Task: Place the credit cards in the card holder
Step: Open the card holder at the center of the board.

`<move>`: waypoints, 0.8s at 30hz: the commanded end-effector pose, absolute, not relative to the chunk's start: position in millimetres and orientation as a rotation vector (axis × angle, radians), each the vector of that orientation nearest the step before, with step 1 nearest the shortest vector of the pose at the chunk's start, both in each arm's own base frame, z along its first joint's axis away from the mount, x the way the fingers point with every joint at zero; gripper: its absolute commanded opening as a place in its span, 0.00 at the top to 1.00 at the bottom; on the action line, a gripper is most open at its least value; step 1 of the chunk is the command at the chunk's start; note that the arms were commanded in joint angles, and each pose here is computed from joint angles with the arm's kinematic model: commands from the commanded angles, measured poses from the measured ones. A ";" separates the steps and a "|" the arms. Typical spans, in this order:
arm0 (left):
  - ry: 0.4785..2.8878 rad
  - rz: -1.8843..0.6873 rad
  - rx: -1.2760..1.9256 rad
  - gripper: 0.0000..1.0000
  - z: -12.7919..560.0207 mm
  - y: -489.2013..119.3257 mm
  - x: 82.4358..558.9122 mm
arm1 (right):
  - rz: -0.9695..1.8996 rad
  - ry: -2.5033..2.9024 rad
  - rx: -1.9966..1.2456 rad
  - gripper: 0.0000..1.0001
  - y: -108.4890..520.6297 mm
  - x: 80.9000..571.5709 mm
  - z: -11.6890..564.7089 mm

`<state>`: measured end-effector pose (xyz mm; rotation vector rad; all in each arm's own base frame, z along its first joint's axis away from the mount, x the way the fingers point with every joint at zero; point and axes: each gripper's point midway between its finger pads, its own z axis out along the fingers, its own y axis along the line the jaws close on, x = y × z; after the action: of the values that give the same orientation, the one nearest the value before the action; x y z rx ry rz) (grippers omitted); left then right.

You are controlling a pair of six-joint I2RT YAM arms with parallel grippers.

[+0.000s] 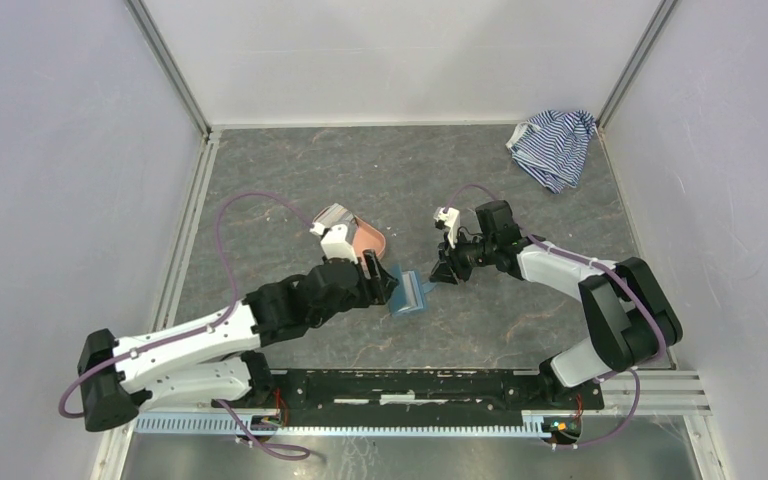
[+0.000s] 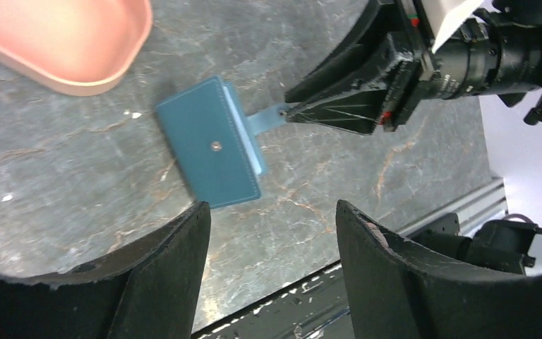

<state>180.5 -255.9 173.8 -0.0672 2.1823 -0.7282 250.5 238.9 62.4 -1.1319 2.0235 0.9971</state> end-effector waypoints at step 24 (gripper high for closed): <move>2.342 -0.892 0.001 0.48 100.2 -384.0 194.8 | 0.955 2.131 -1.088 0.92 233.5 259.3 41.3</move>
<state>184.0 -369.0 90.2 0.1144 2.3634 -0.8524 247.9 231.8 38.1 -1.1002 2.1412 0.9782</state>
